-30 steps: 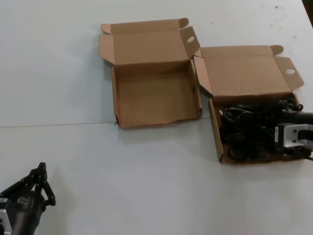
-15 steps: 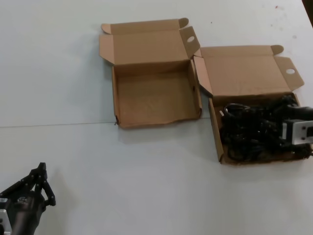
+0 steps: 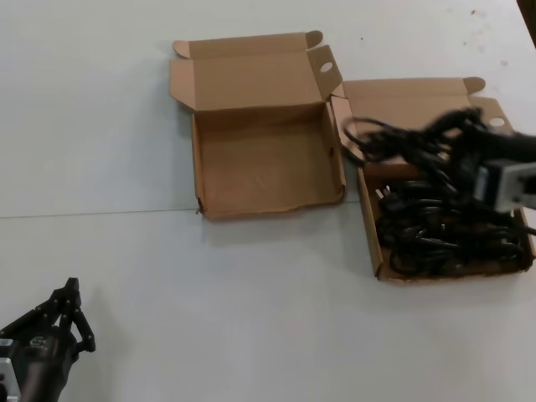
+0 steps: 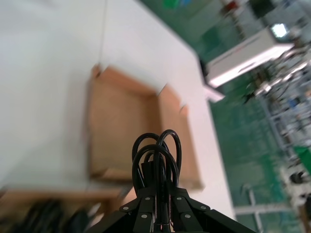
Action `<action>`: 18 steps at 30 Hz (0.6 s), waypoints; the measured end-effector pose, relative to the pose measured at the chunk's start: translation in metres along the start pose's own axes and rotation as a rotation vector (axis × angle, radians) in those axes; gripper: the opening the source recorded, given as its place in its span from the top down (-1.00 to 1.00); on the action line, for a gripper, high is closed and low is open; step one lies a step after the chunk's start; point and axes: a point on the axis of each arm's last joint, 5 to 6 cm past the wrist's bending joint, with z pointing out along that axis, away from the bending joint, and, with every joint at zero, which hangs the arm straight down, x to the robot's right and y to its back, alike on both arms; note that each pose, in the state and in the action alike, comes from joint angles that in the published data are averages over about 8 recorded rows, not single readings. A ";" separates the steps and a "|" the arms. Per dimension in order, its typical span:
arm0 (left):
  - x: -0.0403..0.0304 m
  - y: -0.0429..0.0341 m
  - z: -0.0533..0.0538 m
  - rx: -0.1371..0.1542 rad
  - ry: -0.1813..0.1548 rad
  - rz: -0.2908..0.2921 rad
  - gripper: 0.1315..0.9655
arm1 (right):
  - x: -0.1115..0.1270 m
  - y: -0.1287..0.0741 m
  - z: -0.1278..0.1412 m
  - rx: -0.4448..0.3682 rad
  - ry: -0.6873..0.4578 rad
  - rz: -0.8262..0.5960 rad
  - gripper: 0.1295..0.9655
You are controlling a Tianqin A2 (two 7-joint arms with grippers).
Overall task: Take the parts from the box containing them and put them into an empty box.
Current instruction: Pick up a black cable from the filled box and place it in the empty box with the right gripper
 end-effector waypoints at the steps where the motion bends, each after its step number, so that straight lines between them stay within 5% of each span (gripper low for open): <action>1: 0.0000 0.0000 0.000 0.000 0.000 0.000 0.94 | 0.002 -0.005 0.003 0.016 0.013 0.001 0.88; 9: 0.0000 0.0000 0.000 0.000 0.000 0.000 0.94 | 0.009 -0.041 0.045 0.107 0.087 0.004 0.89; 18: 0.0000 0.0000 0.000 0.000 0.000 0.000 0.94 | 0.000 -0.056 0.111 0.082 0.109 0.024 0.89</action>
